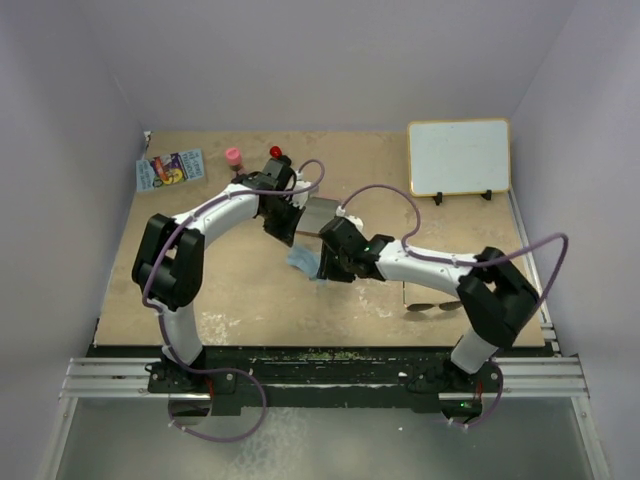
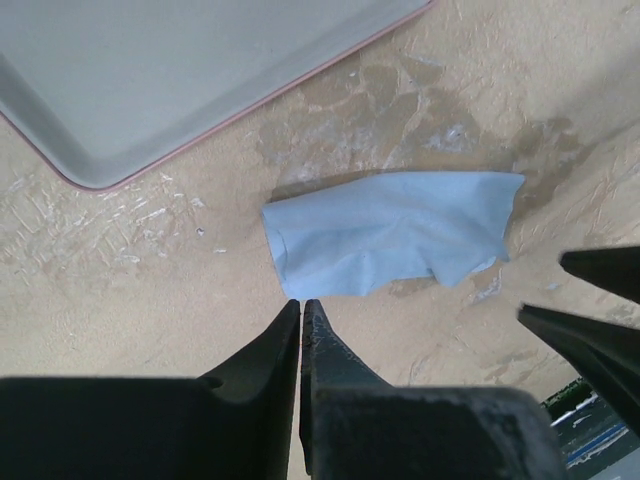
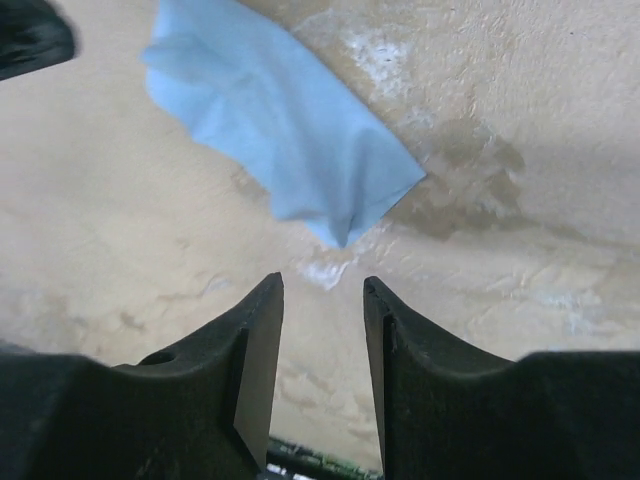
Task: Organize the sunglasses
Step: Fold the glasses cleaning cloth at the center of the board, then adjust the glasses cleaning cloth at the center of the board.
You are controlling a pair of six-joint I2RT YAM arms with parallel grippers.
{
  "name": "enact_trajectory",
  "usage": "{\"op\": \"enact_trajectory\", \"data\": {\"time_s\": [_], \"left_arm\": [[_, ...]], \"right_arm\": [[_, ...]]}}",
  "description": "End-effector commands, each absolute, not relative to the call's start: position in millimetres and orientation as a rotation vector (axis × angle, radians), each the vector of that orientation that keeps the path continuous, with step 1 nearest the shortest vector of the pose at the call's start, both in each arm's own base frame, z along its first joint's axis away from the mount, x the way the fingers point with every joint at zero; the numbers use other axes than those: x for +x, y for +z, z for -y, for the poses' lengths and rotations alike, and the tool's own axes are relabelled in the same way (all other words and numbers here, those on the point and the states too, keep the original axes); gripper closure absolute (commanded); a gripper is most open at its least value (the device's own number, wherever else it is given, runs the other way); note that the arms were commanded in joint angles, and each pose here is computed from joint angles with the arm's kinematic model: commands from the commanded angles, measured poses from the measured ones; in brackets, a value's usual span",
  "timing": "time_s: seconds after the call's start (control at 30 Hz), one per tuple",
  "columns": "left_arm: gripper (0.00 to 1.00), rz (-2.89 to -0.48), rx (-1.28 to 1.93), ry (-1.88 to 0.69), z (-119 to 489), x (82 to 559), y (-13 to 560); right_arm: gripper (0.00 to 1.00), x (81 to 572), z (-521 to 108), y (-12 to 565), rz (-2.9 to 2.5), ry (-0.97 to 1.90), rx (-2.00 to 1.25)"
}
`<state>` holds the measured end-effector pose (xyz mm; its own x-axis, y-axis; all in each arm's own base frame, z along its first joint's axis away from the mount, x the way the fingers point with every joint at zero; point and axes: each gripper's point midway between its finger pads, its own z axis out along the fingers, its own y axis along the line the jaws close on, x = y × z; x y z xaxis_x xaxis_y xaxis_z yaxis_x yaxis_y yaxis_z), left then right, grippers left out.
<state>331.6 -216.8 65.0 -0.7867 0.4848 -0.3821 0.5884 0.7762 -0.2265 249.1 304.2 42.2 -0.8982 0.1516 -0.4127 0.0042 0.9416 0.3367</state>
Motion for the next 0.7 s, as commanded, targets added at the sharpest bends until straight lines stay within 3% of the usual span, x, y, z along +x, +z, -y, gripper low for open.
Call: {"op": "enact_trajectory", "data": {"time_s": [0.0,0.1,0.23,0.67], "left_arm": [[0.92,-2.585,0.833,-0.484,222,348,88],[0.89,-2.575,0.830,-0.482,223,350,89],[0.88,-2.574,0.817,-0.492,226,355,85],[0.89,-2.581,0.824,-0.564,236,355,73]], "right_arm": [[0.59,253,-301,94,-2.527,0.562,0.165],[0.66,262,-289,104,-2.473,0.514,0.226],[1.00,272,-284,87,-2.500,0.419,0.246],[1.00,293,-291,47,-2.565,0.327,0.276]]}}
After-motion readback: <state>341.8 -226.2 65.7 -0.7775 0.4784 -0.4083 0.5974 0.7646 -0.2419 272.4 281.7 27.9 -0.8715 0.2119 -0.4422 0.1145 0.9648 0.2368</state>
